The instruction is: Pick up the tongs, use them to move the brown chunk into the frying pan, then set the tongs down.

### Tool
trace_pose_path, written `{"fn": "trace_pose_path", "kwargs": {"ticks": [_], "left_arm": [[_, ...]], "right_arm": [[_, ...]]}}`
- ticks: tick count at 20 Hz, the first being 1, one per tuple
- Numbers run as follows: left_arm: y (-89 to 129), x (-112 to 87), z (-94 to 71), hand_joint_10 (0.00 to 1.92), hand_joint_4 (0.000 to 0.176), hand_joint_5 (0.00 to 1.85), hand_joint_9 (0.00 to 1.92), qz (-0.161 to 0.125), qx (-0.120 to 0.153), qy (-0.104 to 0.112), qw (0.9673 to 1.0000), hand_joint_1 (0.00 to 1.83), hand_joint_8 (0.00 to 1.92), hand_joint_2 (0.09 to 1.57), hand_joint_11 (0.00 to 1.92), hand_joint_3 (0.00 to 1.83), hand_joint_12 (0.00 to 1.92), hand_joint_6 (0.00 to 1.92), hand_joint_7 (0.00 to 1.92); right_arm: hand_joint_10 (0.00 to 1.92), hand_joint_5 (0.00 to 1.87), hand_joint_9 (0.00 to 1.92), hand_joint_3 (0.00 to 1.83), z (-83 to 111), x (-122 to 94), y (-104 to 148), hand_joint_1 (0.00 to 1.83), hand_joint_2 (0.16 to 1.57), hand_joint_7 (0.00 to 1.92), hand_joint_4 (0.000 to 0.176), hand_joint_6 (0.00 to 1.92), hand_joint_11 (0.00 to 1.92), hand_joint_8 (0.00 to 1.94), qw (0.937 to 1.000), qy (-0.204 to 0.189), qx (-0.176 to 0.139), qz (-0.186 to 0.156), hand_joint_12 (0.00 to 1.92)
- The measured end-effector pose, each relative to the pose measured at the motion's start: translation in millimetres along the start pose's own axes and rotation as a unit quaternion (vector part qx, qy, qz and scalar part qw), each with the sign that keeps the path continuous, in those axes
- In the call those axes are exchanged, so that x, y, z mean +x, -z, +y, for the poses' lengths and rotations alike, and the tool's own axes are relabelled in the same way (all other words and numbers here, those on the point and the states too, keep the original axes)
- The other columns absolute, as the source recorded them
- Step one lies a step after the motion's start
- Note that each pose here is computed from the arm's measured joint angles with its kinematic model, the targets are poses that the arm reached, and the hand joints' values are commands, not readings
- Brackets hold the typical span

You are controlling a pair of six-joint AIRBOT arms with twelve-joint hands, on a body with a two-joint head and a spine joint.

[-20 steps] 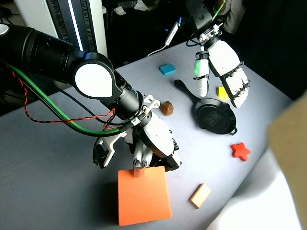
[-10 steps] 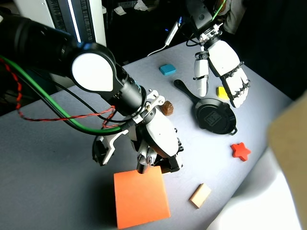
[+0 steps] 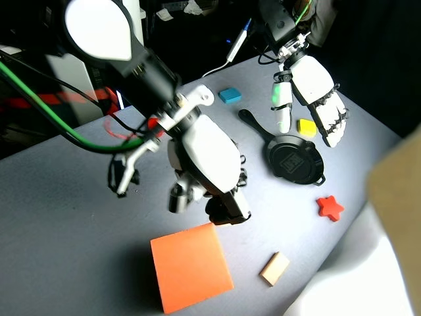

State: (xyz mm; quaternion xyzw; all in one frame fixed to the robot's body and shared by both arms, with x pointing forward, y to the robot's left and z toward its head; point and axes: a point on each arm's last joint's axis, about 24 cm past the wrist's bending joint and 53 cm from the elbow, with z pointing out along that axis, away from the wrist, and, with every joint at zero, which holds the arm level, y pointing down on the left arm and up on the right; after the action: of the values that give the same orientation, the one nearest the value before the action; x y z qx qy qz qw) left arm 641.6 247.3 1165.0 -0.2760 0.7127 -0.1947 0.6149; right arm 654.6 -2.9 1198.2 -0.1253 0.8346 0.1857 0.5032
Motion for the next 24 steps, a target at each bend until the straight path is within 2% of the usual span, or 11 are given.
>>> {"fn": "trace_pose_path", "kwargs": {"ticks": [2,3,5,7,9,10,11,12,16,18,24], "left_arm": [[-2,-1.0,6.3,0.00,0.034,0.09,0.15,-0.001,-0.008,0.001,1.0000,0.02,0.00,1.29,0.00,0.00,0.49,0.00,0.15],[-2,-2.3,8.0,0.00,0.029,0.09,0.15,-0.003,-0.007,-0.005,1.0000,0.02,0.00,1.29,0.00,0.00,0.49,0.00,0.15],[-3,-4.4,14.0,0.00,0.034,0.07,0.13,-0.005,-0.014,-0.003,0.9999,0.02,0.00,1.29,0.00,0.00,0.42,0.00,0.13],[-5,-6.4,16.7,0.01,0.031,0.08,0.14,-0.008,-0.017,-0.002,0.9998,0.01,0.00,1.29,0.00,0.00,0.44,0.00,0.14],[-7,-9.7,17.5,0.00,0.035,0.07,0.13,-0.011,-0.015,-0.002,0.9998,0.03,0.00,1.29,0.00,0.00,0.45,0.00,0.13],[-8,-11.1,18.5,0.00,0.034,0.08,0.13,-0.013,-0.014,-0.004,0.9998,0.06,0.00,1.29,0.00,0.00,0.45,0.00,0.14],[-9,-12.4,20.0,0.00,0.032,0.08,0.13,-0.015,-0.016,-0.002,0.9998,0.04,0.00,1.29,0.00,0.00,0.44,0.00,0.14],[-9,-12.9,21.0,0.00,0.029,0.06,0.12,-0.015,-0.017,-0.001,0.9997,0.03,0.00,1.29,0.00,0.00,0.41,0.00,0.12],[-11,-14.1,27.4,0.00,0.035,0.08,0.15,-0.017,-0.022,-0.005,0.9996,0.04,0.00,1.28,0.00,0.00,0.50,0.00,0.15],[-11,-13.0,26.8,0.00,0.035,0.07,0.14,-0.015,-0.019,-0.006,0.9997,0.04,0.00,1.29,0.00,0.00,0.46,0.00,0.15],[-11,-11.9,25.9,0.00,0.036,0.09,0.14,-0.013,-0.017,-0.005,0.9998,0.05,0.00,1.29,0.00,0.00,0.43,0.01,0.14]], "right_arm": [[0.77,0.79,0.61,0.00,12.3,13,8,1.11,1.21,1.00,0.000,1.25,0.23,0.07,0.9996,-0.026,-0.004,0.011,1.61],[0.77,0.79,0.61,0.00,17.1,19,10,1.11,1.21,1.00,0.000,1.25,0.23,0.07,0.9984,-0.054,-0.005,0.017,1.62],[0.77,0.81,0.62,0.00,20.9,23,11,1.11,1.20,1.01,0.000,1.23,0.25,0.07,0.9962,-0.084,-0.002,0.022,1.61],[0.77,0.81,0.62,0.00,20.2,21,9,1.11,1.20,1.01,0.000,1.23,0.25,0.07,0.9960,-0.088,0.004,0.013,1.61],[0.77,0.80,0.59,0.00,15.4,18,6,1.11,1.20,0.98,0.000,1.25,0.21,0.06,0.9951,-0.094,0.026,-0.015,1.63],[0.76,0.72,0.58,0.00,14.0,19,6,1.12,1.15,0.96,0.000,0.84,0.20,0.05,0.9942,-0.100,0.034,-0.022,1.61],[0.74,0.76,0.59,0.00,14.5,21,6,1.11,1.14,0.96,0.000,0.62,0.20,0.05,0.9933,-0.107,0.038,-0.023,1.60],[0.72,0.79,0.59,0.00,15.6,22,6,1.11,1.14,0.96,0.000,0.52,0.19,0.04,0.9927,-0.112,0.039,-0.022,1.61],[0.71,0.78,0.57,0.00,18.9,36,12,1.13,1.13,0.94,0.000,0.43,0.15,0.02,0.9873,-0.150,0.050,-0.014,1.61],[0.70,0.80,0.58,0.00,14.4,44,15,1.14,1.13,0.94,0.000,0.41,0.15,0.02,0.9846,-0.162,0.065,-0.012,1.60],[0.70,0.80,0.56,0.00,11.6,48,22,1.13,1.14,0.93,0.000,0.38,0.14,0.01,0.9770,-0.187,0.088,-0.055,1.61]]}}
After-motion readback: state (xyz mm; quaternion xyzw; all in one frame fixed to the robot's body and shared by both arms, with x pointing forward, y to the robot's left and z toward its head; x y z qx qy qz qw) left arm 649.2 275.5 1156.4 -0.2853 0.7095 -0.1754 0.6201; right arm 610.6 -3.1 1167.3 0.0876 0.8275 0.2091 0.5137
